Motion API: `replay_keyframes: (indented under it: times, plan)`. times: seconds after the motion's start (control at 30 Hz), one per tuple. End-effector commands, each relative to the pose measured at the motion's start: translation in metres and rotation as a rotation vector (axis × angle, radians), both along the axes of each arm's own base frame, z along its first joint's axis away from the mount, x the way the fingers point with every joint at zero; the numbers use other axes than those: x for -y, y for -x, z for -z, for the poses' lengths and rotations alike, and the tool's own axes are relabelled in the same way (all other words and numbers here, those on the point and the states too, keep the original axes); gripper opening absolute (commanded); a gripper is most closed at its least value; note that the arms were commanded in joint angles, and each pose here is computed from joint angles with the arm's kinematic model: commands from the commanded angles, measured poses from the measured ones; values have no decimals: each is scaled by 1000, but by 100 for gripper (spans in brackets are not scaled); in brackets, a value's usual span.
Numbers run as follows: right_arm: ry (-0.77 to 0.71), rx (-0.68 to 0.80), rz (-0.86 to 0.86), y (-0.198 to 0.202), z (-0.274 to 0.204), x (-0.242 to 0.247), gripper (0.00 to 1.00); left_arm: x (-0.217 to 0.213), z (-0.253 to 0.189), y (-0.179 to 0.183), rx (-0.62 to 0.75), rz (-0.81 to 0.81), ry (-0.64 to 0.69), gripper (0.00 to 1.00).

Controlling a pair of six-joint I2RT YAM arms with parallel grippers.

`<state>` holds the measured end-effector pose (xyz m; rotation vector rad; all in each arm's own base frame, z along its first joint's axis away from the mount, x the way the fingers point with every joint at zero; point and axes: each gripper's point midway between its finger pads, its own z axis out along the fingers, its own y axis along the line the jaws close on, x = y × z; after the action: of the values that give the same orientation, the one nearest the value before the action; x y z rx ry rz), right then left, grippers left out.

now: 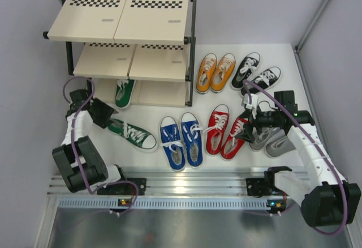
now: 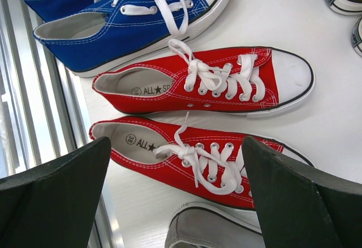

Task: Place and organize the shoes onto the shoe shelf
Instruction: Pick up the shoe at the center of the board.

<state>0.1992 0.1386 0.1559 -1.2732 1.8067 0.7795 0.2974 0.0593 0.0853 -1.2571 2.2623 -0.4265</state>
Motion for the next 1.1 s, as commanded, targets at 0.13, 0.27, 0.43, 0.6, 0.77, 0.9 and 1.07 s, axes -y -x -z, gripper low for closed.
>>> replay_keyframes:
  times: [0.13,0.27,0.43,0.6,0.77,0.9,1.07]
  plan:
    - [-29,49,-41,-3,-14,-7,99,-19,21,-8,-37,25,-95,50]
    - [-34,46,-43,-4,-14,-8,100,-13,39,3,-91,68,-101,42]
    - [-42,47,-41,-3,-17,-8,99,-9,43,10,-96,99,-103,7]
    - [-43,41,-40,-2,-18,-8,99,1,13,19,-24,118,-109,0]
    - [-52,49,-47,-1,-26,-9,99,18,-52,30,167,73,-105,0]
    - [-49,37,-67,1,-31,-12,99,31,-109,33,361,-24,-50,0]
    - [-43,28,-118,6,-47,-20,99,79,-141,35,440,66,222,0]
